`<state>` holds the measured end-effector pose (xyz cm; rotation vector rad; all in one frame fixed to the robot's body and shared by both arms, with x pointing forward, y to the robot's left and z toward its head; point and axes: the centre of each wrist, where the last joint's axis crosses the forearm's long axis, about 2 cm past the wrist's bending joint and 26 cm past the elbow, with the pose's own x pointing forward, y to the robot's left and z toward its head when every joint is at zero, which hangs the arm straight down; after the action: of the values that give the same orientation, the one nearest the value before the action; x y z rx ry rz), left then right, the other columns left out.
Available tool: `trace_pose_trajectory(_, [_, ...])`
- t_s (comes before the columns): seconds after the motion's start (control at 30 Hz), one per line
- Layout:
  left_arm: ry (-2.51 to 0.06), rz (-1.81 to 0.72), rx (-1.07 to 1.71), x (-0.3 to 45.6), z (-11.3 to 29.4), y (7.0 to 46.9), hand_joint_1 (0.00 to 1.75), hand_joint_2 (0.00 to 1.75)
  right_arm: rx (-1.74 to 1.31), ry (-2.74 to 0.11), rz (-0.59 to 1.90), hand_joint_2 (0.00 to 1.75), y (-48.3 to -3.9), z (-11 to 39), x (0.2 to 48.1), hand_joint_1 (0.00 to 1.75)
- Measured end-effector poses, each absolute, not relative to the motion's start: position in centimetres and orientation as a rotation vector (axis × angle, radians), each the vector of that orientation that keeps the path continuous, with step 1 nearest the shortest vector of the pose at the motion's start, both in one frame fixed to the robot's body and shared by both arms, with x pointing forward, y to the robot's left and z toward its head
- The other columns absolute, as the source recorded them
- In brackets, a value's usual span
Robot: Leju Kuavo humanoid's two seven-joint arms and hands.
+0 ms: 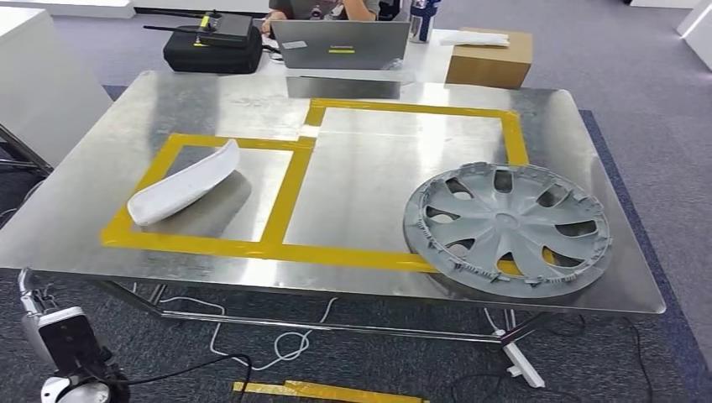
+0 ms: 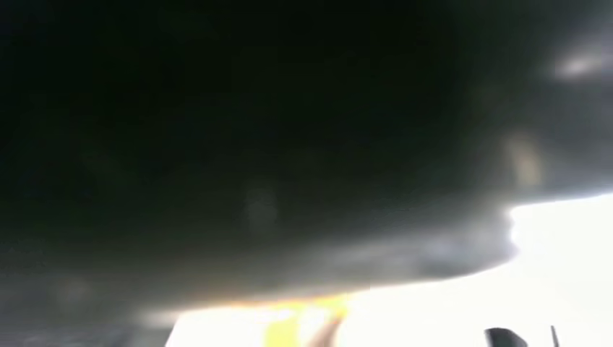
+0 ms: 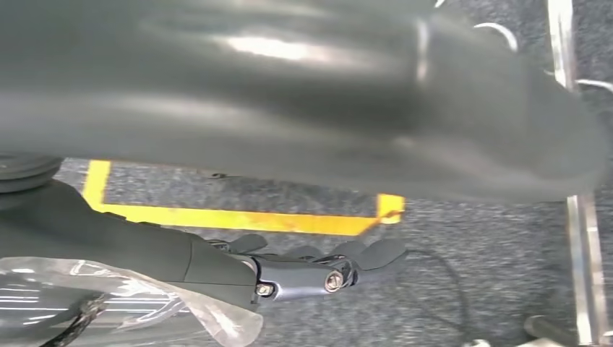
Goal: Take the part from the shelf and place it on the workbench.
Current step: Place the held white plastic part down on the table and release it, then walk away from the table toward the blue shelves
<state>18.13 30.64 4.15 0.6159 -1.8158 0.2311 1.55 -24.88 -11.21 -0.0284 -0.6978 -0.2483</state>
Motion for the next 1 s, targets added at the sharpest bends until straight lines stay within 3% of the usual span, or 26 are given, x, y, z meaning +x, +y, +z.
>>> trace_pose_trajectory(0.47, [-1.458,0.400,0.698,16.2,-2.6,32.5,0.00,0.00,-0.042,-0.621,-0.237,0.00,-24.8,-11.2,1.3,0.00])
trace_pose_trajectory(1.0, [-0.995,0.301,0.675,10.3,-9.2,32.1,0.00,0.00,-0.037,-0.537,-0.215,0.00,-24.8,-11.2,1.0,0.00])
